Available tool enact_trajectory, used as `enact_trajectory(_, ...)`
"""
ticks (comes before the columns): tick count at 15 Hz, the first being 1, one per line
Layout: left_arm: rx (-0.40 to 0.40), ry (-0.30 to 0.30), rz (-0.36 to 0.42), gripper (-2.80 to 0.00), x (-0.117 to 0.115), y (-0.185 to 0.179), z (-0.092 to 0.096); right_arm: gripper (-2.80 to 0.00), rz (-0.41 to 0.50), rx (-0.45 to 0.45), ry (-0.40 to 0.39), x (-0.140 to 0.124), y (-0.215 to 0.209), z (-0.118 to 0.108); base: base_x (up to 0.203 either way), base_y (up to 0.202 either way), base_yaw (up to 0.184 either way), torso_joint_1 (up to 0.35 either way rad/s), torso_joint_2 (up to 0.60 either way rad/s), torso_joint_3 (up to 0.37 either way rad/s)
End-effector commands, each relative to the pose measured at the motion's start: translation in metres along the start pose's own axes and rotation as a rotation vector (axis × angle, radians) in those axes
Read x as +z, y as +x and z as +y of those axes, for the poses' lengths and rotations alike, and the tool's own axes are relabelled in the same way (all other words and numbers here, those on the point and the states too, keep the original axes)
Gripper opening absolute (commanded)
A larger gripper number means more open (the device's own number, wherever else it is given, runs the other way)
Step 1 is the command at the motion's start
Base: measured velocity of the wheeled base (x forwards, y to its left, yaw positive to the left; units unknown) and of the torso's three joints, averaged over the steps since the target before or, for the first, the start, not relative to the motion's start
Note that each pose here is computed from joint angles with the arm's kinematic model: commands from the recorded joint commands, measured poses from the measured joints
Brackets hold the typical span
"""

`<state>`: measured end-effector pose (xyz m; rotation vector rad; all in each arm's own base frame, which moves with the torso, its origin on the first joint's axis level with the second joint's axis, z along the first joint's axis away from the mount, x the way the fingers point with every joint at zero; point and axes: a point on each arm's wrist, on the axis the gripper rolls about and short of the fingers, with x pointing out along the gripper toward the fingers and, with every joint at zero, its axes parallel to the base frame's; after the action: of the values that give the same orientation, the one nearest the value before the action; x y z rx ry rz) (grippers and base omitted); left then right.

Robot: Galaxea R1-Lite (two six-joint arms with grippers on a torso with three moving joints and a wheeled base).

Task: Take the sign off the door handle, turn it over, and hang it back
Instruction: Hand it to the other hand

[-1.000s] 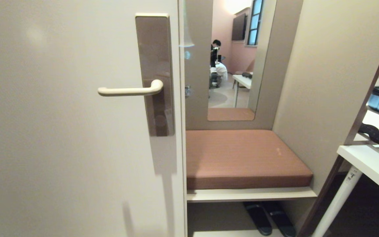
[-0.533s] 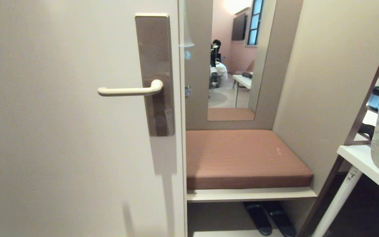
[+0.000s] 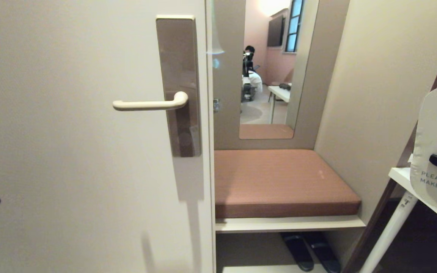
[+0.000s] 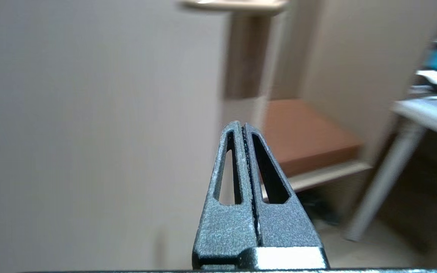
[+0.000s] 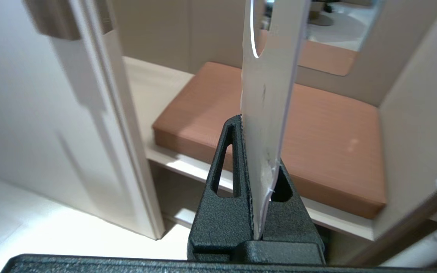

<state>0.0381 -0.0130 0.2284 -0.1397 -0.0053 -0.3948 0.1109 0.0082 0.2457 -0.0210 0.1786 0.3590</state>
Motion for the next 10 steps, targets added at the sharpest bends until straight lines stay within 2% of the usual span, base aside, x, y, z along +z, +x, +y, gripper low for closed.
enact_trajectory(1,-0.147,-0.040,0.090,-2.80,0.015,0.037,-0.003,-2.80,-0.003,0.053,0.000,0.000,0.000,0.001,0.000,0.000,0.000,0.000,0.00,0.000)
enact_trajectory(2,-0.220,-0.049,0.107,-2.80,0.019,0.043,-0.005,-2.80,-0.004,0.090,0.001,0.000,0.000,0.002,0.000,0.000,0.000,0.000,0.00,0.000)
enact_trajectory(4,-0.310,-0.057,0.142,-2.80,0.019,0.052,-0.007,-2.80,-0.006,0.167,0.001,-0.001,0.000,0.004,0.000,0.000,0.000,0.000,0.00,0.000)
enact_trajectory(6,-0.368,-0.059,0.169,-2.80,0.017,0.057,-0.010,-2.80,-0.009,0.247,0.000,-0.001,0.000,0.005,0.000,0.000,0.000,0.000,0.00,0.000)
enact_trajectory(10,-0.474,-0.049,0.210,-2.80,0.011,0.066,-0.021,-2.80,0.004,0.352,0.013,-0.001,0.006,0.005,0.000,0.000,0.000,0.000,0.00,0.000)
